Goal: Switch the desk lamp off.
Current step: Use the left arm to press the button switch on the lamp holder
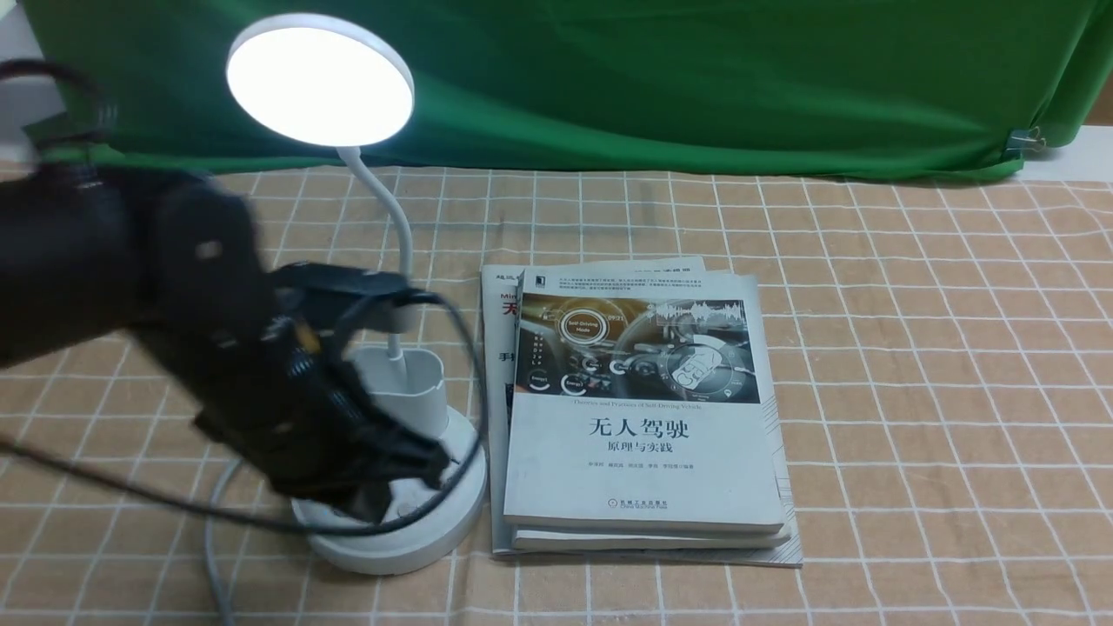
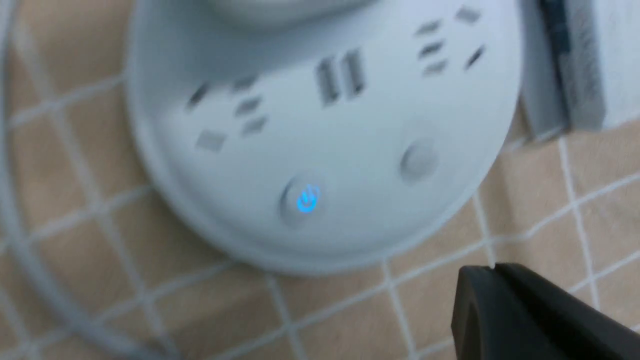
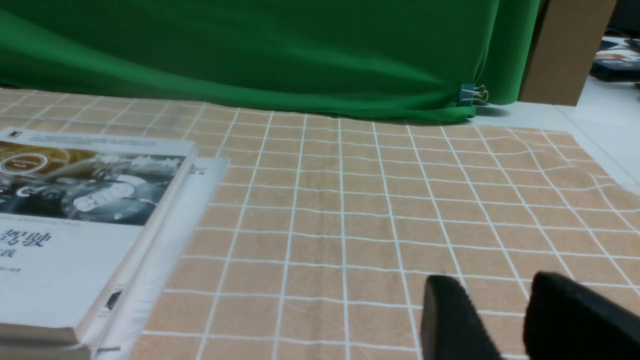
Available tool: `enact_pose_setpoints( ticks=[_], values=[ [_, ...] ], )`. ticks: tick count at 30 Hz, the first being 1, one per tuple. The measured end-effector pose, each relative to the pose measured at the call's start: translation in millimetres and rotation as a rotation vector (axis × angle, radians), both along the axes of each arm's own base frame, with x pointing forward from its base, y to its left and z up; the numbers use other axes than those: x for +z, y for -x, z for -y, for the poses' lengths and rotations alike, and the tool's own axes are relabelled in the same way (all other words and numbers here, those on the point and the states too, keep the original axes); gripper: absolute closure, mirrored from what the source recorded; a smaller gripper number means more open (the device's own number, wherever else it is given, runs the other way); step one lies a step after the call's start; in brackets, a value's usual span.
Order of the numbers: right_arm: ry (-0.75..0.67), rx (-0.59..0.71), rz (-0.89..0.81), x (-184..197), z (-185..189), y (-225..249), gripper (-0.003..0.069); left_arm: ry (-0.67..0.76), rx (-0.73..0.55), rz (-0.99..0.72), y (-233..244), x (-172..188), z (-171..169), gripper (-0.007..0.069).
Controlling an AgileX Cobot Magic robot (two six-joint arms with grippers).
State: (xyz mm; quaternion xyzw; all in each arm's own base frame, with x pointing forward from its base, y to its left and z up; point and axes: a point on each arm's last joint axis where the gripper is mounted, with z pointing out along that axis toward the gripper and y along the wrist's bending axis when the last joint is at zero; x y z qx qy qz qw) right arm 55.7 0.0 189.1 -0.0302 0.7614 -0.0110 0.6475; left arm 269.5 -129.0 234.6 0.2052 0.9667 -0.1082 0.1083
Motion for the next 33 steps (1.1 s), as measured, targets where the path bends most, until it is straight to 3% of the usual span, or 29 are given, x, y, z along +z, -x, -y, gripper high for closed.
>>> enact_pose_setpoints(
  ticks=[21, 28, 33],
  values=[
    [0.000, 0.000, 0.000, 0, 0, 0, 0.0417, -0.081, -0.032, -0.095, -35, -44, 14, 0.0629],
    [0.000, 0.000, 0.000, 0, 0, 0, 0.0417, -0.072, -0.031, -0.065, -32, -35, 12, 0.0629],
    [0.000, 0.000, 0.000, 0, 0, 0, 0.0417, -0.035, -0.029, 0.025, -24, -3, 9, 0.0629]
  ],
)
